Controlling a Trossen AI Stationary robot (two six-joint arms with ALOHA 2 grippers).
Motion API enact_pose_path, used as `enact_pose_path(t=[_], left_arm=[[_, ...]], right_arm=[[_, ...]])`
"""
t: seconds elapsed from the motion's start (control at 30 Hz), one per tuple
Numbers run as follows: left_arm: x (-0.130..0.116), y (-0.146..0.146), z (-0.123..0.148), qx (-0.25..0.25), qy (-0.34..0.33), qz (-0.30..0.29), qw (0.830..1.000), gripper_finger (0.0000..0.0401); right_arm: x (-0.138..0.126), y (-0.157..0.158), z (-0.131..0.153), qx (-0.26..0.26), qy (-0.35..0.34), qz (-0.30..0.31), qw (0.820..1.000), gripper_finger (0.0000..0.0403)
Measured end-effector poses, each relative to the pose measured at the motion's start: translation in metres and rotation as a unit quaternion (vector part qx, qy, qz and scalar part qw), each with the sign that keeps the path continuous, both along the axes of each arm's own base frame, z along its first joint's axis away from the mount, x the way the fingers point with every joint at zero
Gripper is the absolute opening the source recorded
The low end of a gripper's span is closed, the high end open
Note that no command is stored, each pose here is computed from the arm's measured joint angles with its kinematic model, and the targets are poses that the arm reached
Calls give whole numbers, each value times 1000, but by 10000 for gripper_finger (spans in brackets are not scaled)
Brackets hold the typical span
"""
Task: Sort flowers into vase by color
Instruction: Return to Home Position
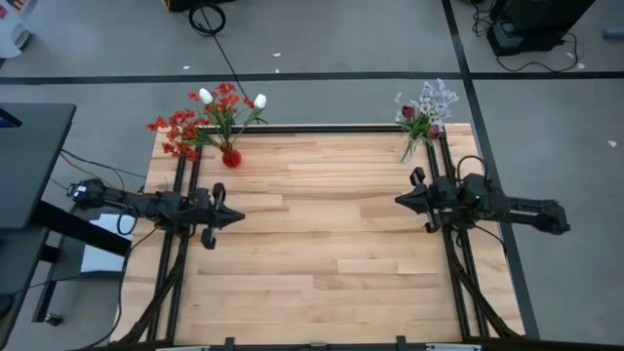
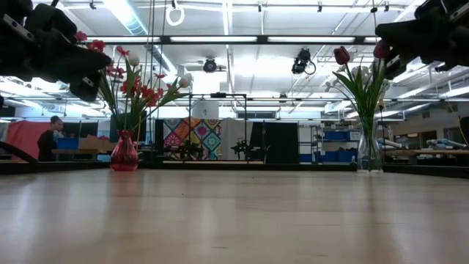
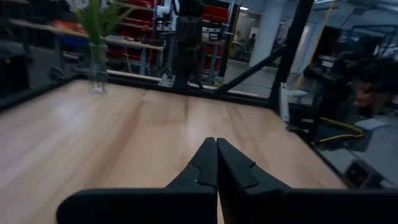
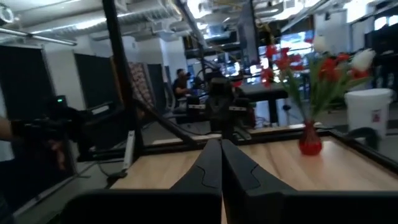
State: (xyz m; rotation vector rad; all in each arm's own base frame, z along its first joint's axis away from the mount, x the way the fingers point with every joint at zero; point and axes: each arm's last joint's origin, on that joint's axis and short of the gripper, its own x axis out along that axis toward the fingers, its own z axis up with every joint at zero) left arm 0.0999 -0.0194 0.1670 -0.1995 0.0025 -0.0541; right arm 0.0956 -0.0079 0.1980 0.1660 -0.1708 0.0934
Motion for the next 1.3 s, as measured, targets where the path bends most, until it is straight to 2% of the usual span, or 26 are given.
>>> enact_pose_path(t=[0.17,0.37,0.5,0.6,0.83,0.9,0.97,1.03,1.17,1.3], left_arm=[[-1,0,2,42,-10,41,998,0],[-1,-1,-1,61,7,38,997,1],[-1,-2,-1,62,4,35,997,7],[-1,-2,-1,40,4,34,999,14],[-1,-2,-1,30,5,33,999,19],[-1,-2,-1,30,5,33,999,19],[-1,-2,-1,30,5,33,999,20],[-1,-2,-1,30,5,34,999,20],[-1,-2,-1,30,5,33,999,20],[-1,-2,-1,29,5,33,999,20]], right_arm=[[-3,0,-4,-3,15,-13,1000,0],[0,0,-15,13,36,-15,999,5],[1,0,-20,31,42,-16,998,29],[1,0,-21,30,46,-13,998,44],[1,0,-21,30,44,-12,998,48],[1,-4,-18,86,28,-69,993,48],[0,-10,-15,146,2,-154,977,49],[-1,-13,-15,179,-14,-204,962,49],[-3,-17,-15,194,-28,-269,943,49],[-3,-17,-15,194,-28,-270,943,50]])
